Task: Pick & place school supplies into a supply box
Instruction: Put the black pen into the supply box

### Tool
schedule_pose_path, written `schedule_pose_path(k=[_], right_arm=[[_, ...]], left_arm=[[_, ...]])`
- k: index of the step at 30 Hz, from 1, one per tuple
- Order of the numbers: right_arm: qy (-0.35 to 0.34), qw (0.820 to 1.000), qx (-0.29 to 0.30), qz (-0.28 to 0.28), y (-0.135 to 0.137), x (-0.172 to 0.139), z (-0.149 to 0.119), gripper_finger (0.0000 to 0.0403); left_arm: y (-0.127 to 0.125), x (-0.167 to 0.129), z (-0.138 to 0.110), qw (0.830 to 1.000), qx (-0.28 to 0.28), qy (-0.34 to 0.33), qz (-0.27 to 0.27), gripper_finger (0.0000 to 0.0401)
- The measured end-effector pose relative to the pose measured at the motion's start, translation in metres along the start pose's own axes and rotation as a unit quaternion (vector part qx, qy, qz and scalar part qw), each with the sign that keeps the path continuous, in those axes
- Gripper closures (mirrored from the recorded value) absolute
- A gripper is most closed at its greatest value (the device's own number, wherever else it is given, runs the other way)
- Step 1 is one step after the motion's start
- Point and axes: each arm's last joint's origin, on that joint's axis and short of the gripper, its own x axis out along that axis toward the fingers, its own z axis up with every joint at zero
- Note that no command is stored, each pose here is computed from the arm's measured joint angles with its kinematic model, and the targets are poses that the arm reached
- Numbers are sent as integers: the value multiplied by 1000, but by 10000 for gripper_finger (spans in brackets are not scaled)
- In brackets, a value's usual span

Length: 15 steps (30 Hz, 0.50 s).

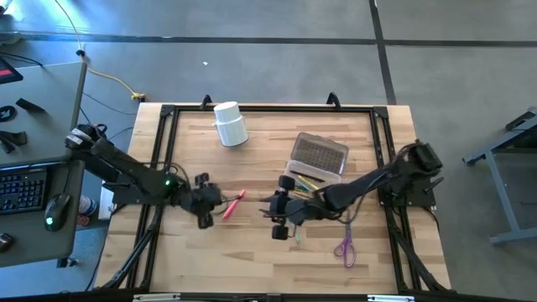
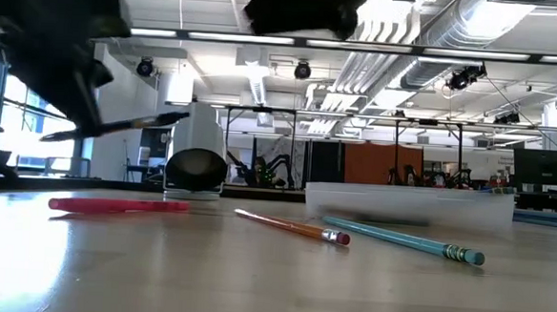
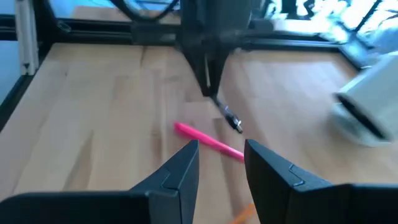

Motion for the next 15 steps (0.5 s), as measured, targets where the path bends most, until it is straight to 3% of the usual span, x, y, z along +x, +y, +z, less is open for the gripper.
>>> schedule_pose_path(k=[4,9,15], right_arm=[[2,999,-14,-41,-7,-36,13,290],[24,995,-6,-100,-16,-74,17,290],[60,986,17,-158,-22,-86,5,290]], left_arm=[[17,14,28,999,3,-29,-29,338],[27,44,73,991,56,-98,-78,337],[33,96,132,989,99,-102,-26,337]])
